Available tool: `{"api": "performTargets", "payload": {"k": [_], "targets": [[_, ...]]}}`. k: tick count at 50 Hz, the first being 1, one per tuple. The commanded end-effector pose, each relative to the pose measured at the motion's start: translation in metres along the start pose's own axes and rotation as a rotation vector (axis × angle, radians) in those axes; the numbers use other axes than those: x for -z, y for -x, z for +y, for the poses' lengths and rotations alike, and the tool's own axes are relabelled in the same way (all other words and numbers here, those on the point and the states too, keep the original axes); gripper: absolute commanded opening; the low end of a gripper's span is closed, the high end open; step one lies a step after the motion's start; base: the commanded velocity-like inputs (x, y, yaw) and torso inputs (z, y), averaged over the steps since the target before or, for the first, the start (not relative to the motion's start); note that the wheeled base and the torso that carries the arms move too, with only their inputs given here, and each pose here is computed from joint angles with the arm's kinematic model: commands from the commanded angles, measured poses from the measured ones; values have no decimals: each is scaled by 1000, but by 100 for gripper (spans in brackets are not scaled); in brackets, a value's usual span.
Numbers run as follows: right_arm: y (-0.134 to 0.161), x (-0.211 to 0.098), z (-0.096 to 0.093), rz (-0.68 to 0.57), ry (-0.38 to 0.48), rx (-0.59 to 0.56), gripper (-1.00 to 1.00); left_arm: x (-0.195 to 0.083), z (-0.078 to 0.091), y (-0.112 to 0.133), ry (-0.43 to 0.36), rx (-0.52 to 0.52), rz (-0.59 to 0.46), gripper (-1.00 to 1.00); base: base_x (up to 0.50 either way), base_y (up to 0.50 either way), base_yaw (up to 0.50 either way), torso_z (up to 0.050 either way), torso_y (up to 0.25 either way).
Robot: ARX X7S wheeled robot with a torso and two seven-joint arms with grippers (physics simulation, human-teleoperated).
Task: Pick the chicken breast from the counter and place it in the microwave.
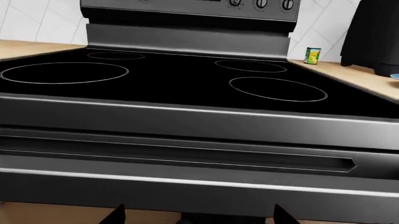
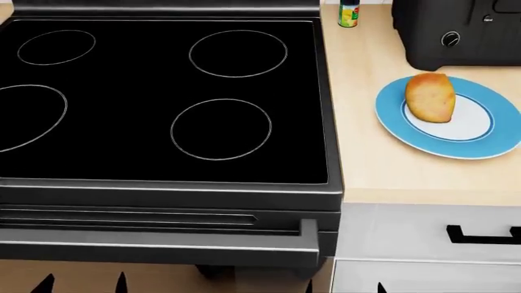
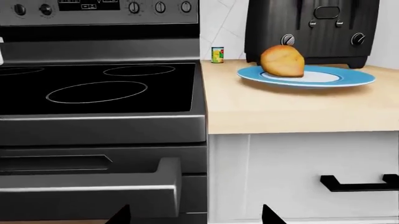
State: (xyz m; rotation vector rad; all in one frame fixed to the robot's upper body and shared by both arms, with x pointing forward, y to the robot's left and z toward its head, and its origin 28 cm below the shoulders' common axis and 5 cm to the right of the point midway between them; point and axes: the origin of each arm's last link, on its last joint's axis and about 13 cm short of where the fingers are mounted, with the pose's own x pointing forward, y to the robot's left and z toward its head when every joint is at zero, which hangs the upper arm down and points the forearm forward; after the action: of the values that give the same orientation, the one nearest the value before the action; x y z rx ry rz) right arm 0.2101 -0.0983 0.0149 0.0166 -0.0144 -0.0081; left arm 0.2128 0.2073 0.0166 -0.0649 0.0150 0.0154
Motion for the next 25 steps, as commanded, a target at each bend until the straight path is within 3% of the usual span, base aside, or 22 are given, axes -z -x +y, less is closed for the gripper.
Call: {"api": "performTargets", "payload": {"k": [1,6,8,10,13,17,25], "targets": [[-2,1,-1,0,0,4,100,2,0,-2,0,6,6,100,0,0,0,50,0],[-5,-7,-4,-27,20,5,100,-11,1,-1,-8,9,-45,100,0,0,0,30,0],[-5,-32,-5,-32,60,6,100,-47,5,1,104,-10,-85,100,0,0,0,0,0],[3,-70,-4,-92,76,-55,100,-88,9,3,83,53,-153,100,0,0,0,0,0],[18,-118,-7,-175,91,-136,100,-134,14,10,89,143,-166,100,0,0,0,0,0],[31,-171,-14,-216,79,-139,100,-178,17,23,49,219,-218,100,0,0,0,0,0],[39,-194,-14,-234,111,-162,100,-192,17,32,-3,239,-245,100,0,-58,0,0,0]]}}
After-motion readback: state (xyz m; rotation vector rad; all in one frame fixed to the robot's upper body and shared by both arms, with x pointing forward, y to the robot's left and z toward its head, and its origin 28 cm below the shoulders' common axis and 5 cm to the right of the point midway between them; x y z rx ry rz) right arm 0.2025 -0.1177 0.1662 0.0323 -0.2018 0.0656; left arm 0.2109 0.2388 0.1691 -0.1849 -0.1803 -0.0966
